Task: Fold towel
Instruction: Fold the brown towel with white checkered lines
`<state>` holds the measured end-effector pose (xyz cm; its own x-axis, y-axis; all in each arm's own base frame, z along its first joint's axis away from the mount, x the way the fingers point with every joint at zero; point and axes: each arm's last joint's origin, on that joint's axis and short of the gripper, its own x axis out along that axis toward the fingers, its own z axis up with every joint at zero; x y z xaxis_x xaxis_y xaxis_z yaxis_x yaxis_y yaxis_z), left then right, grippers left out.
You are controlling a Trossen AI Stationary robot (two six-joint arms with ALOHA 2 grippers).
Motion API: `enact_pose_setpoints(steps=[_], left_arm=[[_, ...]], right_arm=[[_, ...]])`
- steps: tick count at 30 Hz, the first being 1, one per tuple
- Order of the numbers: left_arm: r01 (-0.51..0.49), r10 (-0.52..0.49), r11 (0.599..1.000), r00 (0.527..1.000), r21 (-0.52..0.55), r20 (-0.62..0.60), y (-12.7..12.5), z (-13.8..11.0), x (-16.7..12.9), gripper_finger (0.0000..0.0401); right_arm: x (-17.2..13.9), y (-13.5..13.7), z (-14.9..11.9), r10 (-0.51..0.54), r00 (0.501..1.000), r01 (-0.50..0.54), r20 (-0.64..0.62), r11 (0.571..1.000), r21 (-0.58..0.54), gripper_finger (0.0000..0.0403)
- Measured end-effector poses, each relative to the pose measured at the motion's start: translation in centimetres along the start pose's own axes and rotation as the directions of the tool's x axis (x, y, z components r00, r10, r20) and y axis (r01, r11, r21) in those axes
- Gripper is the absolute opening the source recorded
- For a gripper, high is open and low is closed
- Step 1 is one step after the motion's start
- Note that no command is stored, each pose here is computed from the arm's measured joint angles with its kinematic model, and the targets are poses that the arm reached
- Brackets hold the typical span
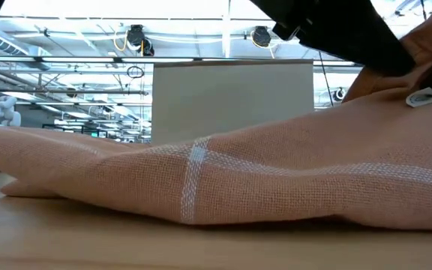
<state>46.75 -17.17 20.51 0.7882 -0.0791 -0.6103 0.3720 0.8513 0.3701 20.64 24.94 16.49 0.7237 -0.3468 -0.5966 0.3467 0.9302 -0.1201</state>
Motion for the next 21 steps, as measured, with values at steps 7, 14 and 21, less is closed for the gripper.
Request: enact_pose_setpoints(steps=[7, 14, 21], left_arm=[[-0.003, 0.003, 1.0, 1.0, -0.006, -0.008, 0.4, -0.2, 0.1, 0.0041], [0.013, -0.018, 0.997, 0.998, -0.071, -0.06, 1.0, -1.0, 0.2, 0.0124], [-0.067, 0.011, 0.981, 0.958, -0.185, -0.288, 2.5, -3.6, 0.2, 0.0159]], right_arm=[[-0.3, 0.1, -0.3, 0.017, 1.0, -0.017, -0.023, 1.0, -0.008, 0.0], [-0.9, 0.3, -0.7, 0.038, 0.999, -0.039, -0.031, 0.999, -0.025, 0.0], [-1.9, 0.8, -1.6, 0.095, 0.991, -0.1, -0.093, 0.994, -0.044, 0.0]])
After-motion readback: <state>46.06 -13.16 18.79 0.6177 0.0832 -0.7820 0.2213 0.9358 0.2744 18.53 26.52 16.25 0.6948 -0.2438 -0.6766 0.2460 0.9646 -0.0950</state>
